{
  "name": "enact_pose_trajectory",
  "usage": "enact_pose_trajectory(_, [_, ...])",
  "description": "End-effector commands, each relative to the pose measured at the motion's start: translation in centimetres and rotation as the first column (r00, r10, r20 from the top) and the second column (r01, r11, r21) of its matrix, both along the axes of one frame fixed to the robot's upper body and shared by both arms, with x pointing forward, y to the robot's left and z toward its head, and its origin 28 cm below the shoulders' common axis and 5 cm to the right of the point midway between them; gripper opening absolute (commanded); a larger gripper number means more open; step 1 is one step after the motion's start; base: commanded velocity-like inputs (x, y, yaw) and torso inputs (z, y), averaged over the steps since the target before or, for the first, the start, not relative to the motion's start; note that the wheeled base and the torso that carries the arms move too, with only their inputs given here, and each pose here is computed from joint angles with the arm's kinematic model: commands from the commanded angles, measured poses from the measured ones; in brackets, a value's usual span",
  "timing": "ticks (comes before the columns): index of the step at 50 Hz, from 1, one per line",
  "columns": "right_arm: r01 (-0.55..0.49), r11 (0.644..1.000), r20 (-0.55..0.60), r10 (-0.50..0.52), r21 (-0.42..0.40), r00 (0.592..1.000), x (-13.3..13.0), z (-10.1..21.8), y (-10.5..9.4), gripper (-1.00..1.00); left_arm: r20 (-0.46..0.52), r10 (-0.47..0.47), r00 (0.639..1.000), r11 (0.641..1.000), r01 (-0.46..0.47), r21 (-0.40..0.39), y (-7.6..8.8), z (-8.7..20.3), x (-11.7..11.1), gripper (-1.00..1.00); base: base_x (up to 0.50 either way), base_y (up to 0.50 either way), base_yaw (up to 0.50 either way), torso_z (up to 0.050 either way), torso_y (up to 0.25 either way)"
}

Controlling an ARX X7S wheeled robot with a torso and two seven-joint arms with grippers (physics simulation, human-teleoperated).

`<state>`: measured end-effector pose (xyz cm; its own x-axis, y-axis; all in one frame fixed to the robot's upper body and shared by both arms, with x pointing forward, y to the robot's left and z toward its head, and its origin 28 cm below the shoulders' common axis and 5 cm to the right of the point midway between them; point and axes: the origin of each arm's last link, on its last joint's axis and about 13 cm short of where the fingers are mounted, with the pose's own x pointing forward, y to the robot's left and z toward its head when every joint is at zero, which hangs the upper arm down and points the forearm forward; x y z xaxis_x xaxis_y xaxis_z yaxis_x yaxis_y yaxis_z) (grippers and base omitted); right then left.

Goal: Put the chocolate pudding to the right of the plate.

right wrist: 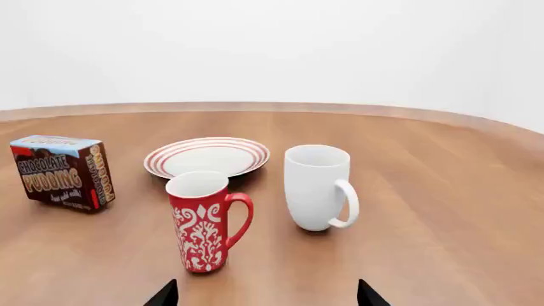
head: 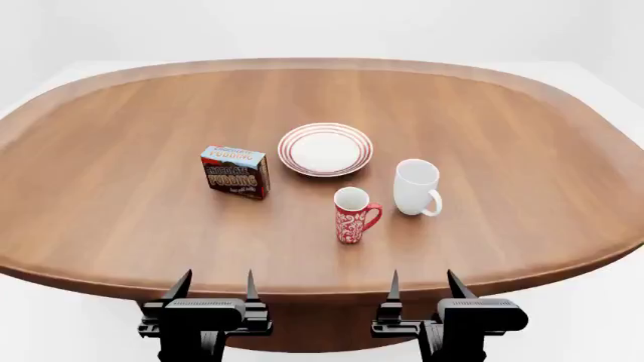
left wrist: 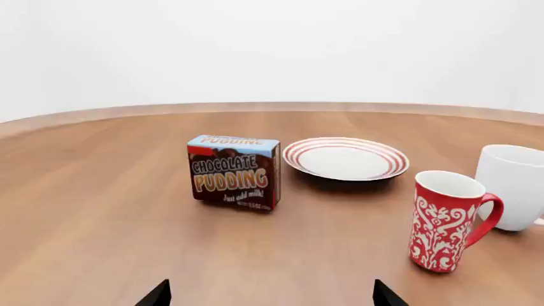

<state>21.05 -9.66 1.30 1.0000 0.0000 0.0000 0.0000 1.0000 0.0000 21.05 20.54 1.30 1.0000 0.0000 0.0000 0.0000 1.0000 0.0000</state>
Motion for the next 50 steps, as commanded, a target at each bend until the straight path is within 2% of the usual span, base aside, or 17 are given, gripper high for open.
enact_pose_trajectory(1, [-0.002,1.000,-0.004,0.002,0.006,1.000,0.1,0.0,0.1,1.00,-0.014,-0.008,1.000,1.000,0.008,-0.005,-0.1,-0.5,-0.2,1.00,0.00,0.00,0.00,0.000,0.000])
enact_pose_trajectory(5, [-0.001,0.999,0.002,0.001,0.043,1.000,0.1,0.0,0.2,1.00,-0.005,-0.002,1.000,1.000,0.002,-0.009,0.1,-0.3,0.1,1.00,0.00,0.00,0.00,0.000,0.000])
enact_pose_trajectory(8, [0.012,1.000,0.013,-0.012,0.021,1.000,0.0,0.0,0.2,1.00,-0.005,0.005,1.000,1.000,-0.005,-0.003,0.1,-0.2,0.1,1.00,0.00,0.00,0.00,0.000,0.000])
enact_pose_trajectory(30, [-0.009,1.000,0.008,0.009,0.022,1.000,0.0,-0.3,0.4,1.00,-0.009,0.020,1.000,1.000,-0.020,0.010,0.3,-0.6,0.1,1.00,0.00,0.50,0.00,0.000,0.000])
enact_pose_trajectory(39, [-0.004,1.000,-0.016,0.005,0.020,1.000,0.4,1.0,0.2,1.00,-0.012,0.024,1.000,1.000,-0.024,0.008,0.6,0.0,0.4,1.00,0.00,0.03,0.00,0.000,0.000])
enact_pose_trajectory(44, [-0.035,0.999,-0.005,0.035,0.027,0.999,1.1,3.9,-0.1,1.00,-0.008,0.023,1.000,1.000,-0.023,0.007,0.8,2.7,1.6,1.00,0.00,0.00,0.00,0.000,0.000])
enact_pose_trajectory(46, [-0.087,0.996,0.005,0.087,0.034,0.996,1.9,6.8,-0.5,1.00,-0.012,0.008,1.000,1.000,-0.008,0.021,1.0,5.8,2.5,1.00,0.00,0.00,0.00,0.000,0.000])
enact_pose_trajectory(50, [-0.124,0.992,0.035,0.123,0.031,0.992,2.7,10.6,-0.8,1.00,0.009,0.001,1.000,1.000,-0.001,0.009,1.3,9.6,3.4,1.00,0.00,0.00,0.00,0.000,0.000])
